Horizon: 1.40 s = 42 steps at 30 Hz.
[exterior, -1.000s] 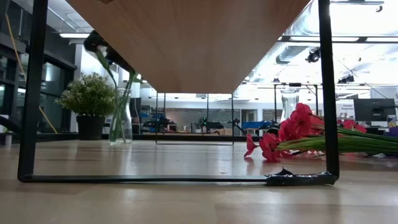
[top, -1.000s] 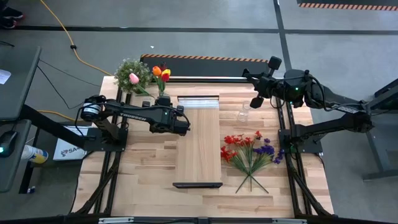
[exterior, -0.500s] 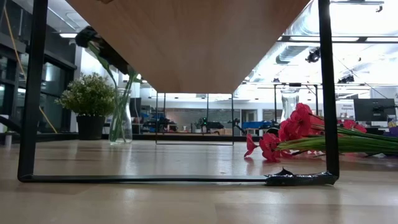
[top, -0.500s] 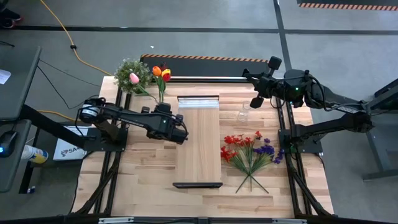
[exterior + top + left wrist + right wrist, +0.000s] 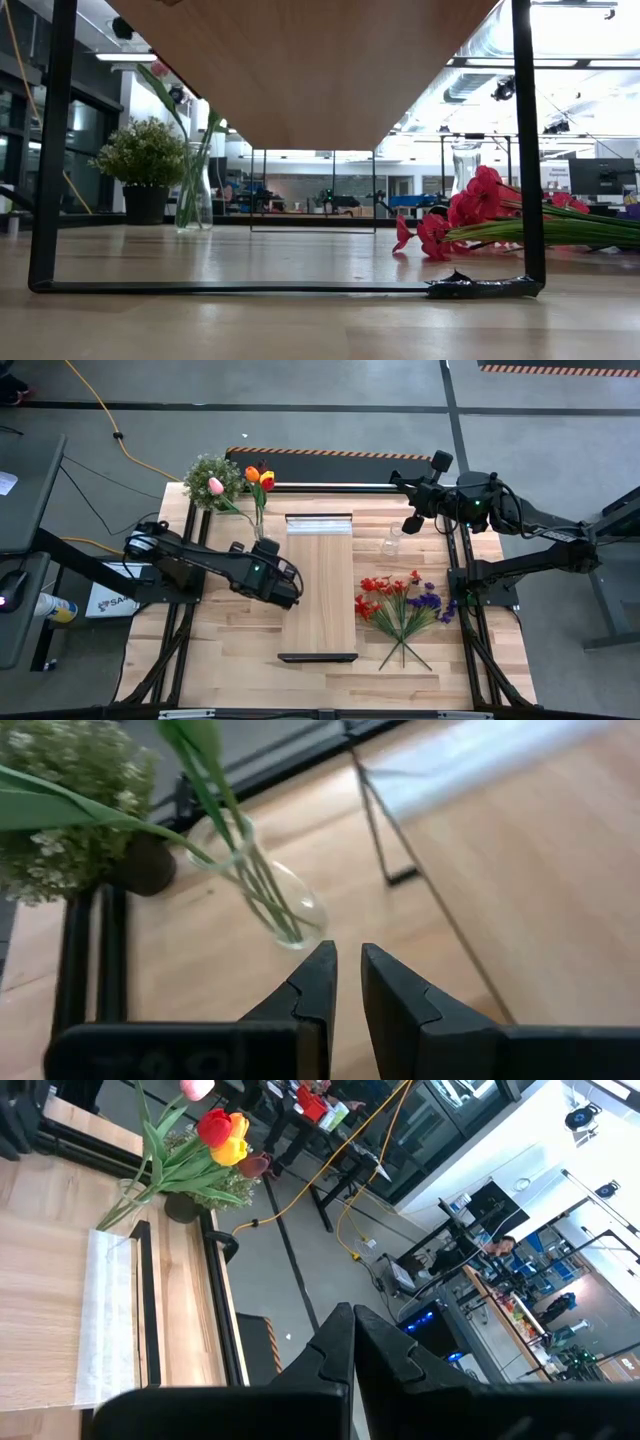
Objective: Pick and place flowers into a vace then onto a shelf
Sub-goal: Put the right orange flowers into the right transparent vase
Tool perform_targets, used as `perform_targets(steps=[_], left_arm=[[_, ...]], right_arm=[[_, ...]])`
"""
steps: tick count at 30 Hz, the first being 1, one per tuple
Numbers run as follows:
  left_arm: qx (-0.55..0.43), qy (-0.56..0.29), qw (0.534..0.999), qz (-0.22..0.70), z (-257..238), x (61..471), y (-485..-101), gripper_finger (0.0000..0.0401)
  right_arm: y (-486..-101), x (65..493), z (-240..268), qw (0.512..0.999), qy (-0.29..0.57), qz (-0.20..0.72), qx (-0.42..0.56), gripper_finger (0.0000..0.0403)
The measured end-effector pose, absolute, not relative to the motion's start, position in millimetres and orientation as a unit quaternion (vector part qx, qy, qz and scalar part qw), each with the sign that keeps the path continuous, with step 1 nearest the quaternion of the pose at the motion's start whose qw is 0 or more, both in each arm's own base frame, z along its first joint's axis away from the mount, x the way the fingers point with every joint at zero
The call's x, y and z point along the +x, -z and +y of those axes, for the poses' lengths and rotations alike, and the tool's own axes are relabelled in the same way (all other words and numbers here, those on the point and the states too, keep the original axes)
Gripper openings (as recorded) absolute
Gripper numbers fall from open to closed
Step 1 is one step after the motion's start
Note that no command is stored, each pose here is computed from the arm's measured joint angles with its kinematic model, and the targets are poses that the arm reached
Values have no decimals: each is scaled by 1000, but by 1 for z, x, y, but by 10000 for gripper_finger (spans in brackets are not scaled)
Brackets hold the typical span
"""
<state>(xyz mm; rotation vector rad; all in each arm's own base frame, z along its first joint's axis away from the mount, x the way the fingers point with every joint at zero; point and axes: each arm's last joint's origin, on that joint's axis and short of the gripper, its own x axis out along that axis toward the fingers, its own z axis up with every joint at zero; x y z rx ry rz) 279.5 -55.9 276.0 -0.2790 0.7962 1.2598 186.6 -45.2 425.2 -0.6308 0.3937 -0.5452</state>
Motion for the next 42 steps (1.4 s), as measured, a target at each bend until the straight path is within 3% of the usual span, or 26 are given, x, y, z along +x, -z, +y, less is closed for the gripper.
perform_targets(steps=[7,19,29,36,42], left_arm=[[-170,-519,736,399,-78,280,-295,86],[-242,-436,751,433,-114,276,-321,85],[-249,-425,744,453,-118,273,-322,85],[-223,-440,733,468,-115,269,-314,85],[-210,-447,724,482,-115,267,-303,85]], right_arm=[[-420,185,-45,891,264,215,-300,0],[-395,174,-43,892,247,320,-200,0],[-372,161,-30,903,129,407,46,0],[-362,149,-21,836,112,468,265,0],[-360,145,-13,781,119,488,371,0]])
